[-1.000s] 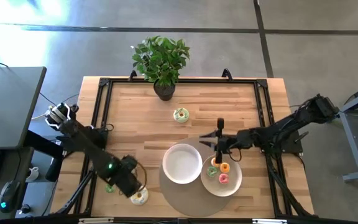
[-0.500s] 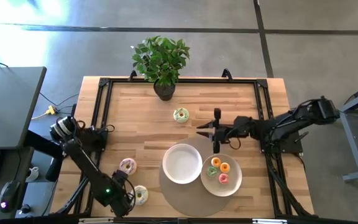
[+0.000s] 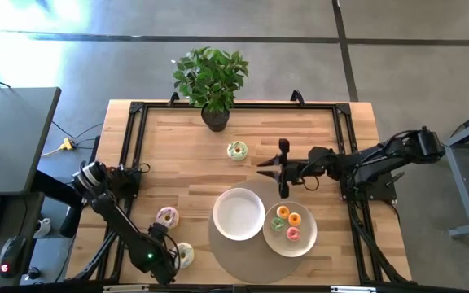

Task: Pick & Place donuts
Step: Put the small green doughnut on the gray plate

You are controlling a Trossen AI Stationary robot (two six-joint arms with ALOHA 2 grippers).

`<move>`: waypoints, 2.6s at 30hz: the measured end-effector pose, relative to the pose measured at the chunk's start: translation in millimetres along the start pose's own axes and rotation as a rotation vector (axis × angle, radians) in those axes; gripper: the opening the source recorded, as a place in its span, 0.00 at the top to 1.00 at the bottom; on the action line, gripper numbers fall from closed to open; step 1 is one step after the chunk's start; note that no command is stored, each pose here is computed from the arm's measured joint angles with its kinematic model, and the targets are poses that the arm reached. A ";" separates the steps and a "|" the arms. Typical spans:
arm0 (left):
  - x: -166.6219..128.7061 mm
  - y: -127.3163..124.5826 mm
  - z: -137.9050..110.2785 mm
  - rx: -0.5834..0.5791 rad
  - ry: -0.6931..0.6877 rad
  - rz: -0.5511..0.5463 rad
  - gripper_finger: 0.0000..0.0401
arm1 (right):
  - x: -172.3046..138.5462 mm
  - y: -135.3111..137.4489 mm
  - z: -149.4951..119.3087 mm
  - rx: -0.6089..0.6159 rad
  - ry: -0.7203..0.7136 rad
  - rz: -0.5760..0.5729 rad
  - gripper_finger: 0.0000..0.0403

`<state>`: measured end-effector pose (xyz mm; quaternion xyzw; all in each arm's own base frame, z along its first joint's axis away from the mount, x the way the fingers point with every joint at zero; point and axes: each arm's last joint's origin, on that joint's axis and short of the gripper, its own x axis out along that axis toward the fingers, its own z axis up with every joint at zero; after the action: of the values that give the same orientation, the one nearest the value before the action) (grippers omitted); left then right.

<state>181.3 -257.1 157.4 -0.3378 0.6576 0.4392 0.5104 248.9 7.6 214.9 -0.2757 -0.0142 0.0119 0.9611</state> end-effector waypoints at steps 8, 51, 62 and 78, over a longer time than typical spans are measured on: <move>0.2 -5.9 11.4 0.074 -0.029 0.007 0.81 | 0.0 0.8 0.3 0.000 -0.013 0.023 0.78; -36.8 -2.1 17.6 0.084 0.124 0.011 0.64 | -1.5 4.7 10.3 -0.067 -0.219 0.210 0.78; -29.7 11.7 -13.4 -0.078 0.092 -0.002 0.64 | -1.7 2.4 12.7 -0.090 -0.247 0.187 0.78; 15.9 26.2 -6.1 -0.030 0.065 0.052 0.65 | -1.3 5.9 7.4 -0.025 -0.186 0.230 0.78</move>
<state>151.6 -252.5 148.7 -0.3422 0.6757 0.4509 0.4722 247.3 16.5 218.1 -0.2851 -0.0717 0.1471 0.9444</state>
